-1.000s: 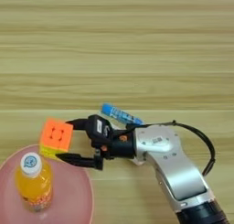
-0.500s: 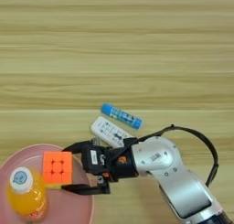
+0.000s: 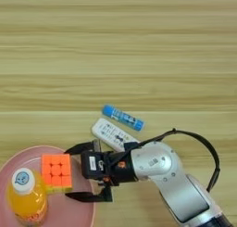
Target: Move the objects on the table
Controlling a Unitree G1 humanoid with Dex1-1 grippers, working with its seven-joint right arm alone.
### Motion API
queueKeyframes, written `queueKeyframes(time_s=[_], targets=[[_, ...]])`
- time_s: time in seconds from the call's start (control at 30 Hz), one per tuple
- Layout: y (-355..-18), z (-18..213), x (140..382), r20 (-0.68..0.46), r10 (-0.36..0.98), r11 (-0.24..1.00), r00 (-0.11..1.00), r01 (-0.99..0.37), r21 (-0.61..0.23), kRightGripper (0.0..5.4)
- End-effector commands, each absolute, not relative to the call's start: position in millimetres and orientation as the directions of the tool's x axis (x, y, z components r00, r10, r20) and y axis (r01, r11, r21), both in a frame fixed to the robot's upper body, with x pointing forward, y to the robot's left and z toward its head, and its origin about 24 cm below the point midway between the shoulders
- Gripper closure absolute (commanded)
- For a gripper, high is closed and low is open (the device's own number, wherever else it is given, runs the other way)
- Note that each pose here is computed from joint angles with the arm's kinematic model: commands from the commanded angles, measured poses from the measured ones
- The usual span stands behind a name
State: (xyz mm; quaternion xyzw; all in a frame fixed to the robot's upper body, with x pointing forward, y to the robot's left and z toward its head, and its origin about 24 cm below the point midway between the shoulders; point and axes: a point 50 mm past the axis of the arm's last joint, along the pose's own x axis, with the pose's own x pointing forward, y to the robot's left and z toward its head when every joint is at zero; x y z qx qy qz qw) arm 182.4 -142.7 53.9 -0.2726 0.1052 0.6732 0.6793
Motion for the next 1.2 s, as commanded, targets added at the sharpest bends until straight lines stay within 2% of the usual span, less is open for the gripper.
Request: queueKeyframes(time_s=[0.03, 0.2, 0.37, 0.73, 0.8, 1.0, 1.2], targets=[[-143, 77, 195, -0.452, 0.879, -0.016, 0.150, -0.939, -0.343, 0.51], [-146, 91, 199, -0.379, 0.911, 0.023, 0.163, -0.938, -0.347, 0.03], [-148, 106, 198, -0.300, 0.943, 0.040, 0.145, -0.943, -0.330, 0.03], [-157, 122, 203, -0.205, 0.965, 0.094, 0.166, -0.943, -0.320, 0.03], [-160, 126, 208, -0.178, 0.962, 0.139, 0.206, -0.934, -0.330, 0.03], [-175, 133, 242, -0.153, 0.883, 0.360, 0.444, -0.849, -0.387, 0.03], [-190, 132, 256, -0.197, 0.808, 0.451, 0.555, -0.798, -0.399, 0.03]])
